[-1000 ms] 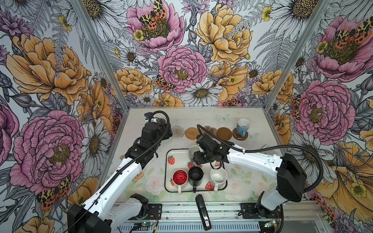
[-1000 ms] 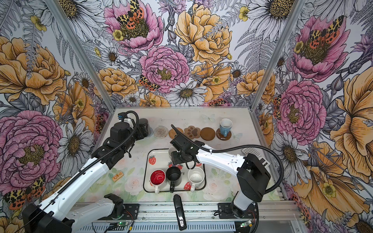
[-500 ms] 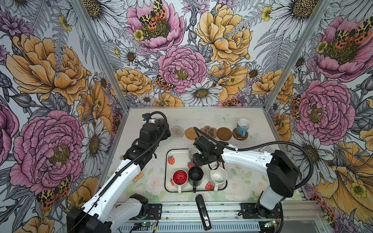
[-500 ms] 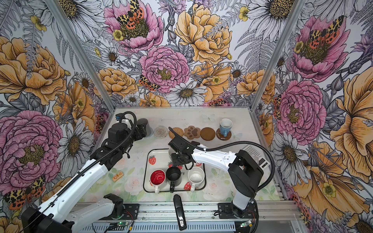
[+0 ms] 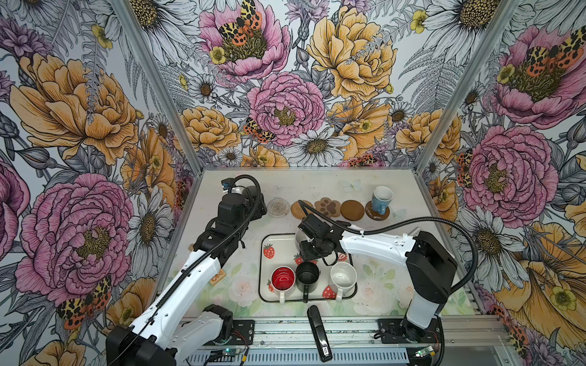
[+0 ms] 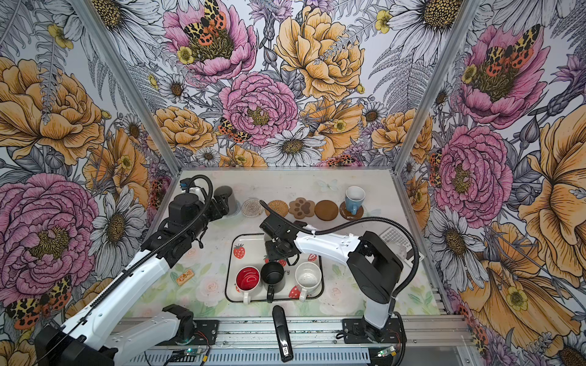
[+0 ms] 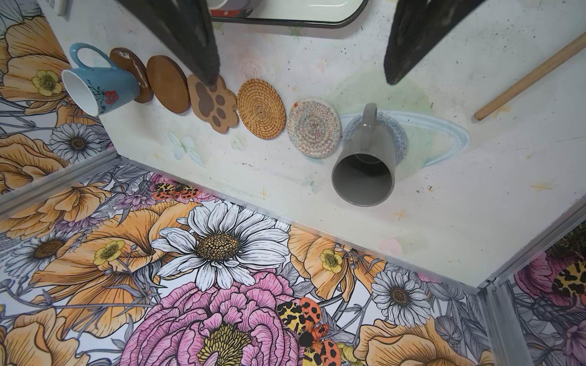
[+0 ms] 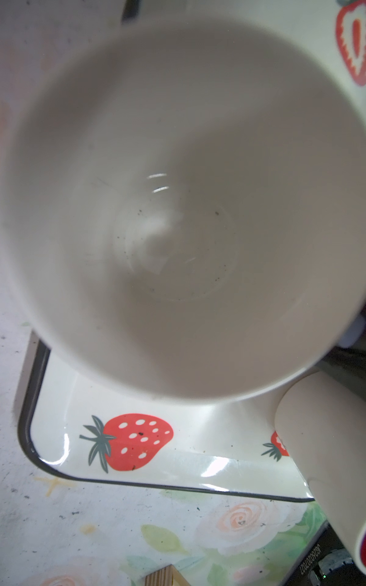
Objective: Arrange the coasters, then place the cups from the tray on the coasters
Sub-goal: 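Lower the right gripper onto the lavender mug rim and close it, then lift the lavender mug and carry it toward the round brown coaster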
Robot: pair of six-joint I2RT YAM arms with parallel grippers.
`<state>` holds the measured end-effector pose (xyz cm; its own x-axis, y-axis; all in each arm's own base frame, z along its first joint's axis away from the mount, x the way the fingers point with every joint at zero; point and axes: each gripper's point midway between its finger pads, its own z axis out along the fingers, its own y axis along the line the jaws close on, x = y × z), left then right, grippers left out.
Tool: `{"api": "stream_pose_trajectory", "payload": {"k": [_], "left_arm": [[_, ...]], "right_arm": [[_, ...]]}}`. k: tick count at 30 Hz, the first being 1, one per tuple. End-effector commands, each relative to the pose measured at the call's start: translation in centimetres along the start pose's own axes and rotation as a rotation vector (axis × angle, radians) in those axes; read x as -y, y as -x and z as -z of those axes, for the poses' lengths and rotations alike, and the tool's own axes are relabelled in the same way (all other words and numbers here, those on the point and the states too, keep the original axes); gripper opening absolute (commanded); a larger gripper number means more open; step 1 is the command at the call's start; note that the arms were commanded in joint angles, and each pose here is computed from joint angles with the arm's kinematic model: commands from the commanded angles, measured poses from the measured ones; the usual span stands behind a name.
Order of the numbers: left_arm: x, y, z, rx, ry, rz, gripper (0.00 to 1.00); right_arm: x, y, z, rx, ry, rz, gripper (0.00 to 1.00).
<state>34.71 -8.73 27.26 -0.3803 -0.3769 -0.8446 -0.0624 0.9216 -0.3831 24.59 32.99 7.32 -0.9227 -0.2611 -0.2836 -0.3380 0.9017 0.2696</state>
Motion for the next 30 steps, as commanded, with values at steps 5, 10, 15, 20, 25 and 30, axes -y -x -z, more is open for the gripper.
{"api": "stream_pose_trajectory", "payload": {"k": [5, 10, 15, 20, 25, 30], "left_arm": [[-0.1, 0.1, -0.1, 0.006, -0.015, 0.018, 0.83], [0.0, -0.1, -0.3, -0.004, -0.032, 0.029, 0.83], [0.0, -0.3, -0.5, -0.010, -0.034, 0.030, 0.83], [-0.1, -0.4, -0.7, -0.014, -0.029, 0.033, 0.83], [-0.1, -0.4, -0.7, -0.015, -0.031, 0.033, 0.83], [-0.1, -0.4, -0.7, -0.015, -0.032, 0.033, 0.83]], "right_arm": [[1.1, 1.7, -0.3, 0.036, -0.035, -0.003, 0.38], [1.7, 2.2, -0.5, 0.040, -0.050, -0.002, 0.31], [1.8, 2.7, -0.4, 0.054, -0.060, 0.023, 0.24], [1.9, 3.6, 0.5, 0.087, -0.067, 0.048, 0.03], [2.1, 4.4, 1.7, 0.126, -0.075, 0.063, 0.00], [2.3, 5.3, 3.7, 0.187, -0.095, 0.092, 0.00]]}}
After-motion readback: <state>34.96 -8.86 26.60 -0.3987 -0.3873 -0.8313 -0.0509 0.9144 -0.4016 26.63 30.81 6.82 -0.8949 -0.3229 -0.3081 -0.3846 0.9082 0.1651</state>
